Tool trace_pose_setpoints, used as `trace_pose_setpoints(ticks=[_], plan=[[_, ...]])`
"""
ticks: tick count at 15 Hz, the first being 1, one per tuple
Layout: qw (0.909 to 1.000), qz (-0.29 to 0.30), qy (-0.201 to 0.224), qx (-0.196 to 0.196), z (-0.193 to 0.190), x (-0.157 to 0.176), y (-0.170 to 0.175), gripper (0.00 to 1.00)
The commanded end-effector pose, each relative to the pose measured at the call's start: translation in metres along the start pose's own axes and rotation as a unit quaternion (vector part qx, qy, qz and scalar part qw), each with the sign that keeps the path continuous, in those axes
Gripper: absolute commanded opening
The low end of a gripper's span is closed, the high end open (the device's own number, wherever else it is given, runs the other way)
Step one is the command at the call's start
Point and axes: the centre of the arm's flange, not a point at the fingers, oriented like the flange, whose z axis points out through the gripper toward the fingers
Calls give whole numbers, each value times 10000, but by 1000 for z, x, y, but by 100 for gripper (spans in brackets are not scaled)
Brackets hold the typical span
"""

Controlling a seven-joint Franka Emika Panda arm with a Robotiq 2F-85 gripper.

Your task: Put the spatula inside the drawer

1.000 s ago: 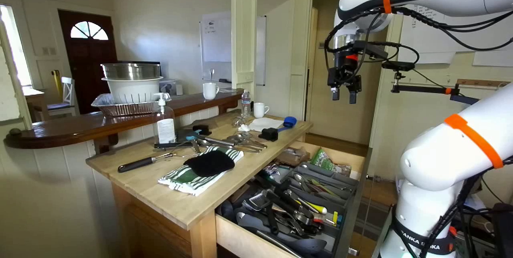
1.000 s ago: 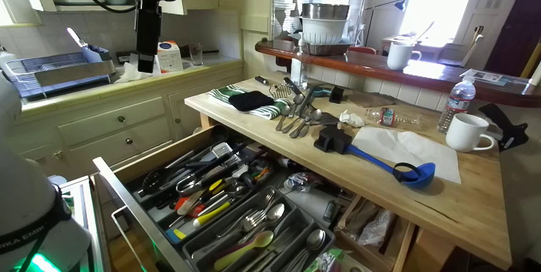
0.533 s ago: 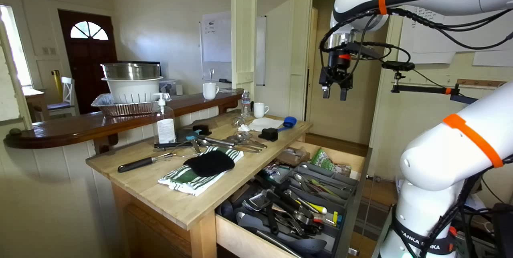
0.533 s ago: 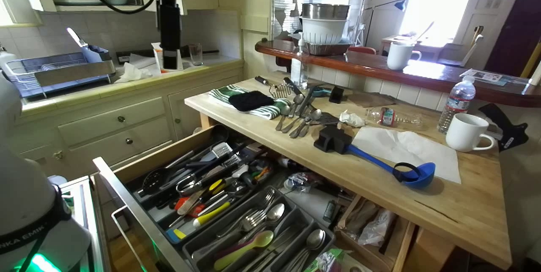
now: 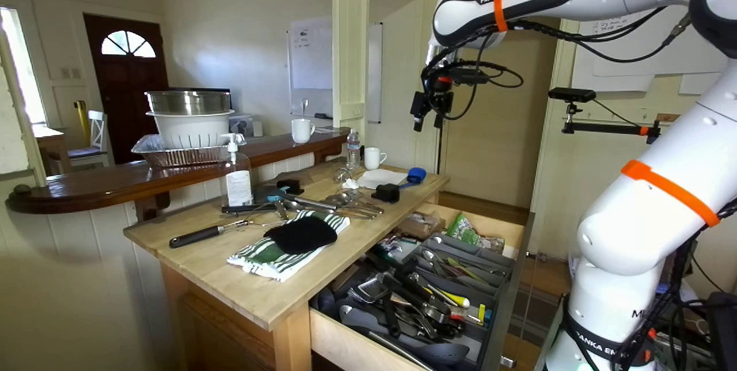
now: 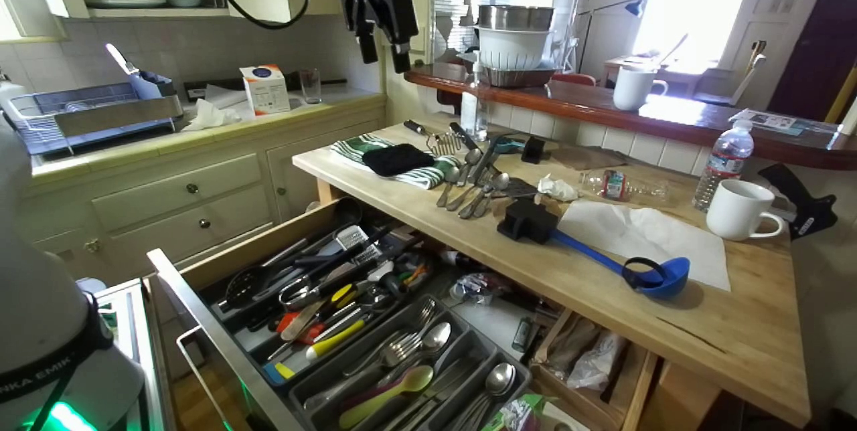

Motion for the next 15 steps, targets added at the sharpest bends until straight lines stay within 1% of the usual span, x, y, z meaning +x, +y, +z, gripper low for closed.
trace_pose_setpoints(ticks=[1,2,5,7,9,10,11,13,15], plan=[[9960,-891,-42,-12,15,54,-7,100],[9940,-1084,-147,-83,23,65,-9,100],[9885,-1475,-212,-255,47,95,-11,100],[9857,-1640,32,-380,60,113,-13,100],[9849,-1679,260,-329,72,133,-14,100],[9844,-1704,302,-308,78,138,-15,100],[9864,-1598,213,-327,68,116,-16,100],[9863,-1608,185,-328,76,121,-16,100],[9862,-1605,213,-333,73,120,-15,100]])
